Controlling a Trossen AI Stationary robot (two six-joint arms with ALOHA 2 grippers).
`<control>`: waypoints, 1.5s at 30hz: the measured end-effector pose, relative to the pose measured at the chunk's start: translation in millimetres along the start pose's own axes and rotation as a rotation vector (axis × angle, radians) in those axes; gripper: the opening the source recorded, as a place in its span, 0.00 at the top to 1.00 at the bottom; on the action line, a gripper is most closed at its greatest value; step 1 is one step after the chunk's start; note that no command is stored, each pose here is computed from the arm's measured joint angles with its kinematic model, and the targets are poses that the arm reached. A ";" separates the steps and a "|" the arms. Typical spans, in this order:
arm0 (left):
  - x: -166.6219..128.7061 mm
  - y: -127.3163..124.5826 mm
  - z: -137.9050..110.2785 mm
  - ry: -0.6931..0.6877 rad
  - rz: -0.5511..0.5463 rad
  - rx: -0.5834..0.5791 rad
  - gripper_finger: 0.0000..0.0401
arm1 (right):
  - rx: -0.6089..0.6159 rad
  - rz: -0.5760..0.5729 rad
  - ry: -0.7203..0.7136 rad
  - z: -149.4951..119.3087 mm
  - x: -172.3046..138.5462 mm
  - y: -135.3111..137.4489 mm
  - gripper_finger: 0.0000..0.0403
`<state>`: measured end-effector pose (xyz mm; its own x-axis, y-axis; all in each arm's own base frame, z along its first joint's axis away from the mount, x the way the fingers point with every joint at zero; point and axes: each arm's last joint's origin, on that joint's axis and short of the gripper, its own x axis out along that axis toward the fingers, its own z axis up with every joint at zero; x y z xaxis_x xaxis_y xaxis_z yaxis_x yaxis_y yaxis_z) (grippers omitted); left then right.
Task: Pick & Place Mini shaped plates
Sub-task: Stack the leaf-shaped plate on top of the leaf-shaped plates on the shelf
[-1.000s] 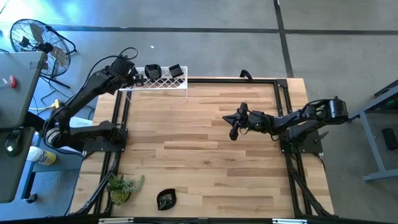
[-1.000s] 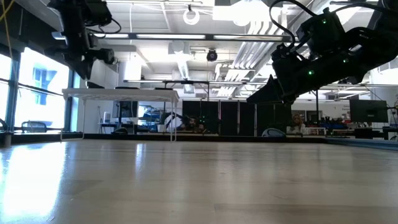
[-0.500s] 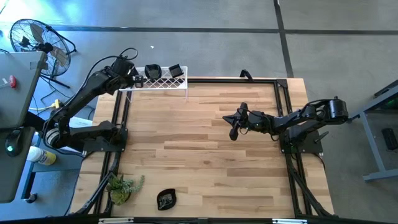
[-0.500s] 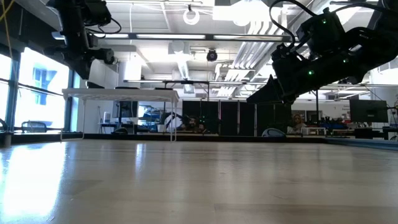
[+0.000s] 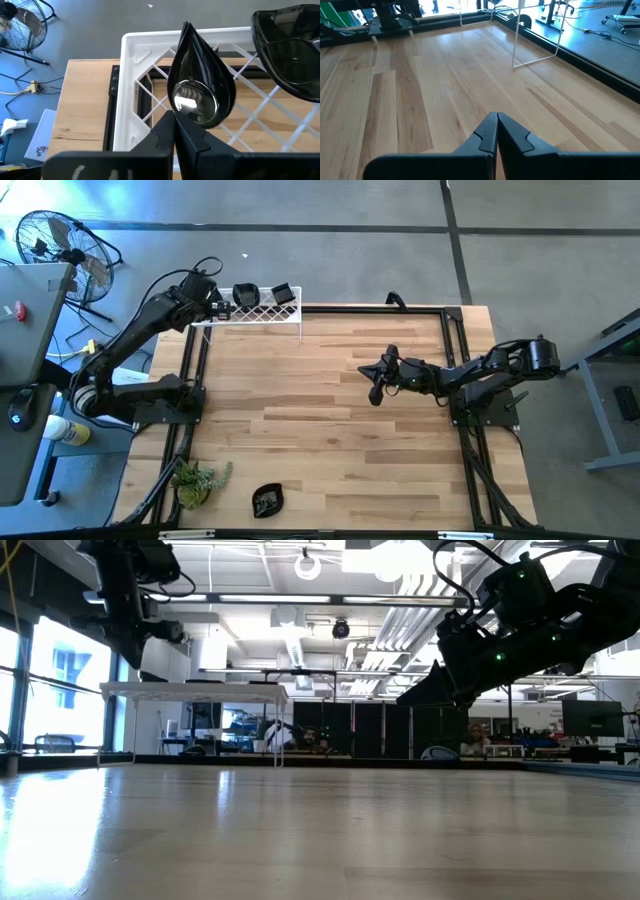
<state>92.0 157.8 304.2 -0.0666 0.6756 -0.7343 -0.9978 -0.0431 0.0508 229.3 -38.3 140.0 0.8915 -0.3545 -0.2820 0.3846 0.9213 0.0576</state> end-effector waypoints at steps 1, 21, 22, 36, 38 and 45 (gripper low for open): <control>0.4 -0.3 0.0 0.001 0.002 0.001 1.00 | 0.000 0.000 0.000 0.0 0.0 0.0 0.99; -13.6 3.1 -8.6 0.040 -0.113 0.146 1.00 | -0.002 0.000 0.000 0.0 0.0 0.0 1.00; -18.6 2.0 -10.2 0.031 -0.149 0.162 1.00 | -0.005 0.000 0.000 0.0 0.0 0.0 1.00; -100.4 -45.5 -73.3 -0.027 -0.657 0.455 1.00 | -0.008 0.000 0.000 0.0 0.0 0.0 0.99; -107.3 -58.6 -88.1 -0.019 -0.676 0.517 1.00 | -0.008 0.000 0.000 0.0 0.0 0.0 0.99; -123.2 -98.5 -143.8 0.099 -0.741 0.697 1.00 | -0.008 0.000 0.000 0.0 0.0 0.0 0.99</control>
<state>198.1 -27.1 292.3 0.5354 0.2932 -0.7921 -0.5669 0.8199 -0.0797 229.3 -38.3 140.0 0.8914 -0.3549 -0.2820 0.3831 0.9223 0.0503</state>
